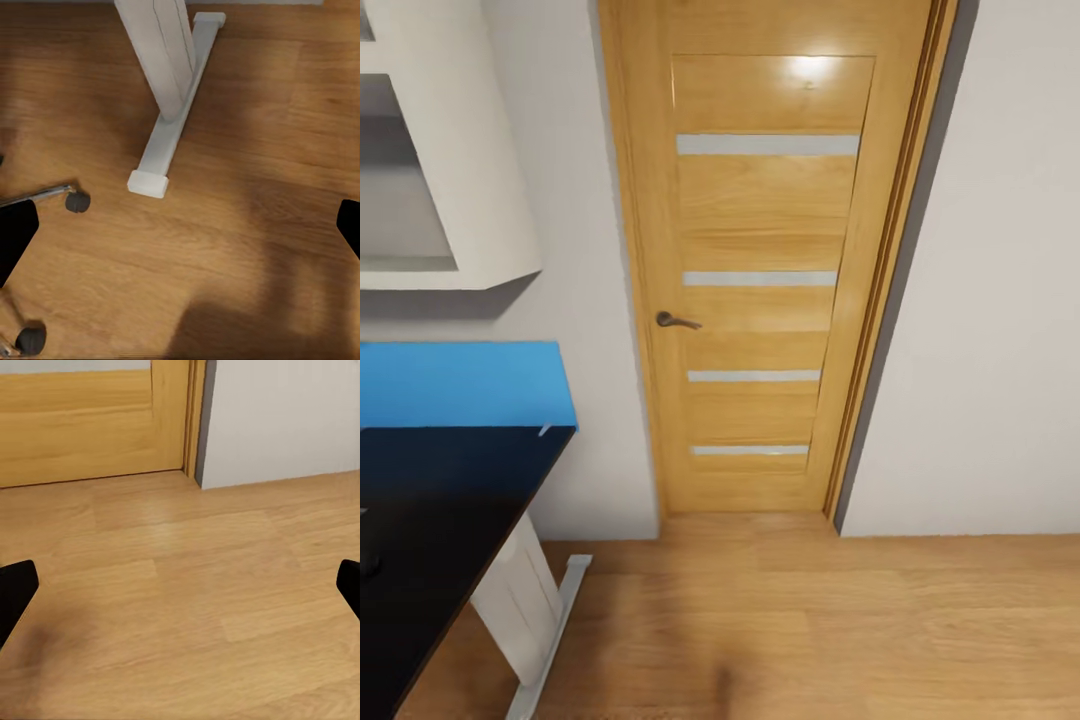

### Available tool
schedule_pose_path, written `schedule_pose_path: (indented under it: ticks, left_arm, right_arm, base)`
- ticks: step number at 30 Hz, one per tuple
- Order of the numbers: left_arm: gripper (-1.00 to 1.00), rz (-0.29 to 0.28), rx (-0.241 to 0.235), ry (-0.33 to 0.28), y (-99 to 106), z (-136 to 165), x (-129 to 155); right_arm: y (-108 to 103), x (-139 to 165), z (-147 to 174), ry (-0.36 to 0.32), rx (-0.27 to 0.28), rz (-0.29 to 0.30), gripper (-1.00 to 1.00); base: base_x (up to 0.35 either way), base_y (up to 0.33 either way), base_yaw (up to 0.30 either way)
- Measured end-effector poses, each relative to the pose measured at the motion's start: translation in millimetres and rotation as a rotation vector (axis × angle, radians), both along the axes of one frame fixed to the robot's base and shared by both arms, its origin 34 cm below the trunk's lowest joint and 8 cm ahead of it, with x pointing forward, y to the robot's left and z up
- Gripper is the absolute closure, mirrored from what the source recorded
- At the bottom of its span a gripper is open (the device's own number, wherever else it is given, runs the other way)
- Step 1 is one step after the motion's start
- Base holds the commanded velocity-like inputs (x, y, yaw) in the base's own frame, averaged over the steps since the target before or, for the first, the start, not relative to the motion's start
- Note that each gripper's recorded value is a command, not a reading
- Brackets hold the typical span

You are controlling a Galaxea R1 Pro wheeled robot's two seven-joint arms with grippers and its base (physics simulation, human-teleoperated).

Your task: In the bedroom, organize the workspace by keeping the computer under the desk, ensuring the monitor is on the desk, placing the keyboard on the desk next to the monitor, placing the mouse on the desk next to the keyboard, moving the folder from the swivel chair onto the desk next to the mouse, stacking the notebook on top of the folder with the pen on top of the notebook, and positioning the swivel chair next to the desk.

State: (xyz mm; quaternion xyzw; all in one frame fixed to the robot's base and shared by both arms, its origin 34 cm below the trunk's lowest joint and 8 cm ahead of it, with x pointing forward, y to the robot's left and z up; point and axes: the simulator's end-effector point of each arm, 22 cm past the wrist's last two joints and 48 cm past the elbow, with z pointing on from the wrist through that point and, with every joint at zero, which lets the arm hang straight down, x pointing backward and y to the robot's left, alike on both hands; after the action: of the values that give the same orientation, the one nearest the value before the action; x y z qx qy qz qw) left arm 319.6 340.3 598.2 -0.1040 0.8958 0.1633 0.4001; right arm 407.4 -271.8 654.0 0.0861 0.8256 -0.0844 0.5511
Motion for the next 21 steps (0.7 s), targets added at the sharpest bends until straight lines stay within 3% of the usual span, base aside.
schedule_pose_path:
  ticks: [12, 21]
  left_arm:
    - [-1.00, 0.003, 0.000, -0.001, 0.5, 0.2, -0.1]
    - [-1.00, 0.004, 0.000, 0.006, 1.1, -0.9, -1.4]
  right_arm:
    - [0.2, -0.1, -0.1, 0.000, 0.000, 0.000, -1.00]
    - [0.3, -0.1, -0.1, 0.000, 0.000, 0.000, -1.00]
  base:
    - [-0.001, -0.001, 0.286]
    - [0.000, -0.216, 0.285]
